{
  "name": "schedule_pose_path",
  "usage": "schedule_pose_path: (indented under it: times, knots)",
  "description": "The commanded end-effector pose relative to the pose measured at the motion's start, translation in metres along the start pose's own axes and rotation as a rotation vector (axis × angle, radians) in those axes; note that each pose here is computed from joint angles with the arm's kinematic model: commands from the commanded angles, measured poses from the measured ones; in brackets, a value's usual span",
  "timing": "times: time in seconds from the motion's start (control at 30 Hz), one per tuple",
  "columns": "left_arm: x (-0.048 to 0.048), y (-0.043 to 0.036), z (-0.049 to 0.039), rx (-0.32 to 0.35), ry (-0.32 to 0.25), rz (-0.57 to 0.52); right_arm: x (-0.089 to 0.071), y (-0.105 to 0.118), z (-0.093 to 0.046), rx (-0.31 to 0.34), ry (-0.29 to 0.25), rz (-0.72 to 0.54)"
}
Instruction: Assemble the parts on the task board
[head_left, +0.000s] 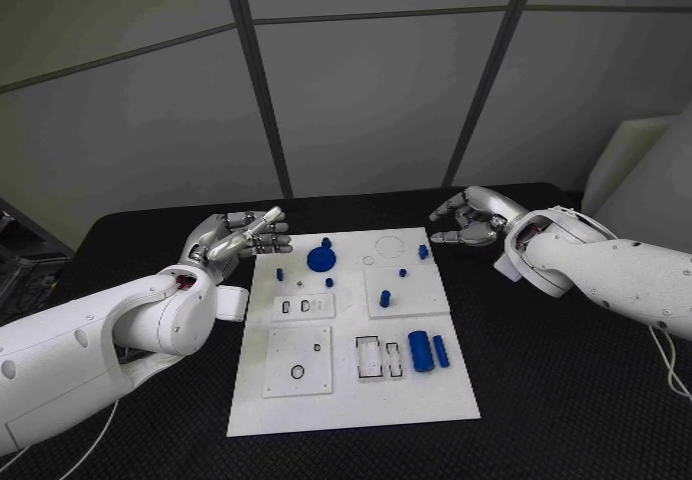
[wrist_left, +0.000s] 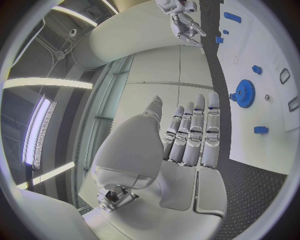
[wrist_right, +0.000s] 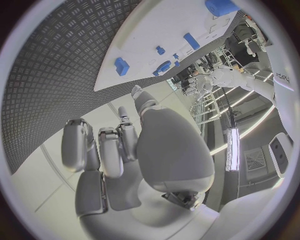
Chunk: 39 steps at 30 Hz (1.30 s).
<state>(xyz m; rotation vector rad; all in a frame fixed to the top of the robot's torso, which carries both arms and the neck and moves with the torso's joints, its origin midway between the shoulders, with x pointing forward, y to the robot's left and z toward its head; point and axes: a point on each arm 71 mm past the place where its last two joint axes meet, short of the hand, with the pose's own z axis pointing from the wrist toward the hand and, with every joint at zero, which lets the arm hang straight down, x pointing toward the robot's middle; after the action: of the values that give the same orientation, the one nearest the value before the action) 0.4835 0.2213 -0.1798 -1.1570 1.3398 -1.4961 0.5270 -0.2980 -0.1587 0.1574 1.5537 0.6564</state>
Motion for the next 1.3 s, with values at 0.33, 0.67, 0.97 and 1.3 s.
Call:
schedule_pose_path:
  times: [0.33,0.67,0.97,1.3]
  knots:
    - [0.0037,-0.0002,0.0019,0.014,0.02,-0.003,0.013,-0.008,0.004,-0.032,0.079,-0.036]
    - [0.0031,0.0005,0.0027,0.012,0.017,-0.002,0.023,-0.007,0.005,-0.036,0.137,-0.068]
    - [0.0025,0.0009,0.0032,0.012,0.014,-0.001,0.026,-0.008,0.006,-0.033,0.149,-0.072]
    - [0.0025,0.0011,0.0035,0.011,0.014,-0.001,0.033,-0.004,0.013,-0.033,0.169,-0.087]
